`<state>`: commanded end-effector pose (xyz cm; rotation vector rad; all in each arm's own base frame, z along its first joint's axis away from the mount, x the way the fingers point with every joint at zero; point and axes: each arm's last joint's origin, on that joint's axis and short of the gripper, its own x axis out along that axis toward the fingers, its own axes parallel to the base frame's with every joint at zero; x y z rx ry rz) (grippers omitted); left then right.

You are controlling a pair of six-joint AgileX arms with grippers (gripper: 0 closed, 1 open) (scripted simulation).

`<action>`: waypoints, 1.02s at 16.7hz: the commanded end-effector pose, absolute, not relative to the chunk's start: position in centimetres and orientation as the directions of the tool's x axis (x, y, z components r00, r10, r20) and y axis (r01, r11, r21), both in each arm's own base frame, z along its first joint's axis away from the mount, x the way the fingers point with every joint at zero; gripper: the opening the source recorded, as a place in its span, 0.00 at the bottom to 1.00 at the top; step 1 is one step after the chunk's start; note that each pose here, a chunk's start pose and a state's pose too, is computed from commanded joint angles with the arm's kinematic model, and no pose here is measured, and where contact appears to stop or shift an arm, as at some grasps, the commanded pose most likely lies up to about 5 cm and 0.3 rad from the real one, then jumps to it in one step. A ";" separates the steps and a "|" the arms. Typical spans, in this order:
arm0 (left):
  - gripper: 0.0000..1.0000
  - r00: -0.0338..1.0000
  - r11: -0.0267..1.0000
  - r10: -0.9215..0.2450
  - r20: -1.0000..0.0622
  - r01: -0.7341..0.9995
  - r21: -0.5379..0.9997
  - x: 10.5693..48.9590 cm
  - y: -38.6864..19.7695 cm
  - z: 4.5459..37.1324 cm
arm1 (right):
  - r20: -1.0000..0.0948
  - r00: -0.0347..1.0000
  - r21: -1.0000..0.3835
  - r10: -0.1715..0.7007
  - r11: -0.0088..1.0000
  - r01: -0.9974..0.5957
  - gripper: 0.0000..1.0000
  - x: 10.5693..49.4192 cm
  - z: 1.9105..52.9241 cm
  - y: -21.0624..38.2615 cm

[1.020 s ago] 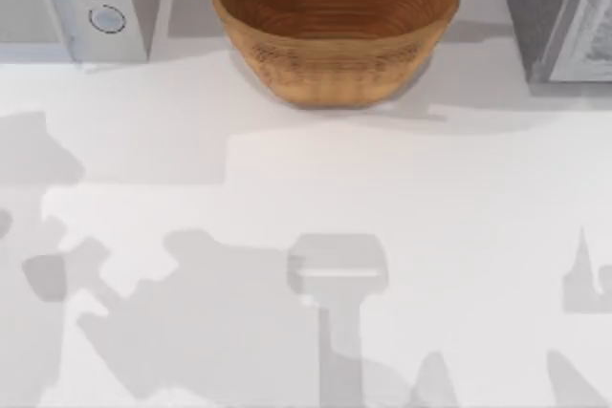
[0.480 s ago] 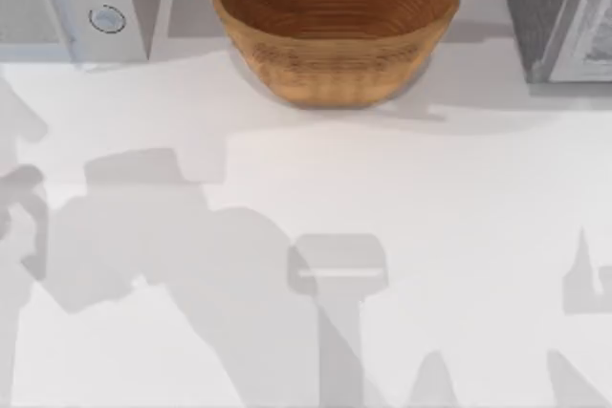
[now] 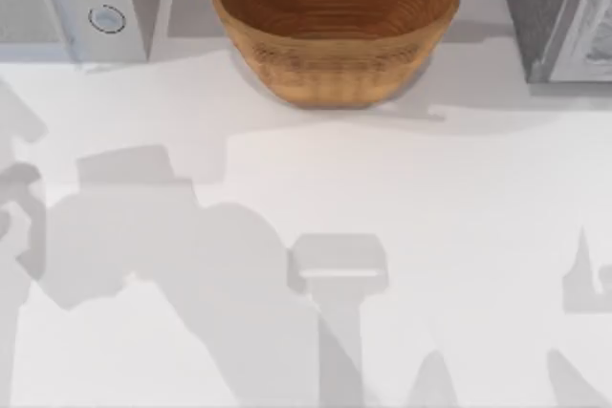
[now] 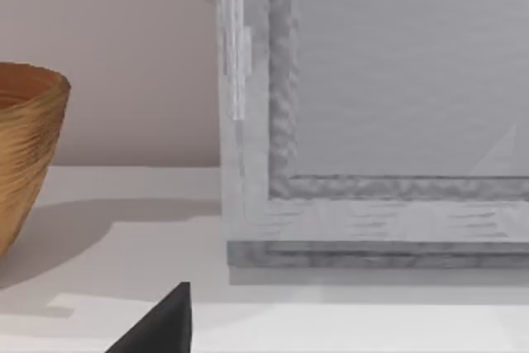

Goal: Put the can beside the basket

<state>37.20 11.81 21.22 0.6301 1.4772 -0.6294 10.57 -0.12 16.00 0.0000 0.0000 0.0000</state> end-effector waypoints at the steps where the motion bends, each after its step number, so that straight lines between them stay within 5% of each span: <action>1: 1.00 -0.001 0.694 -0.001 -1.000 0.720 -0.001 37.2 11.8 20.6 | 0.000 1.000 0.000 0.000 1.000 0.000 1.00 10.6 16.0 -0.1; 6: 1.00 0.004 0.693 0.001 -1.000 0.721 0.003 37.3 11.9 16.4 | 0.000 1.000 0.000 0.000 1.000 0.000 1.00 10.6 16.0 -0.1; 11: 1.00 0.001 0.693 0.000 -1.000 0.721 0.001 37.2 11.9 15.7 | 0.000 1.000 0.000 0.000 1.000 0.000 1.00 10.6 16.0 -0.1; 17: 0.55 0.001 0.693 0.000 -1.000 0.721 0.001 37.2 11.9 15.7 | 0.000 1.000 0.000 0.000 1.000 0.000 1.00 10.6 16.0 -0.1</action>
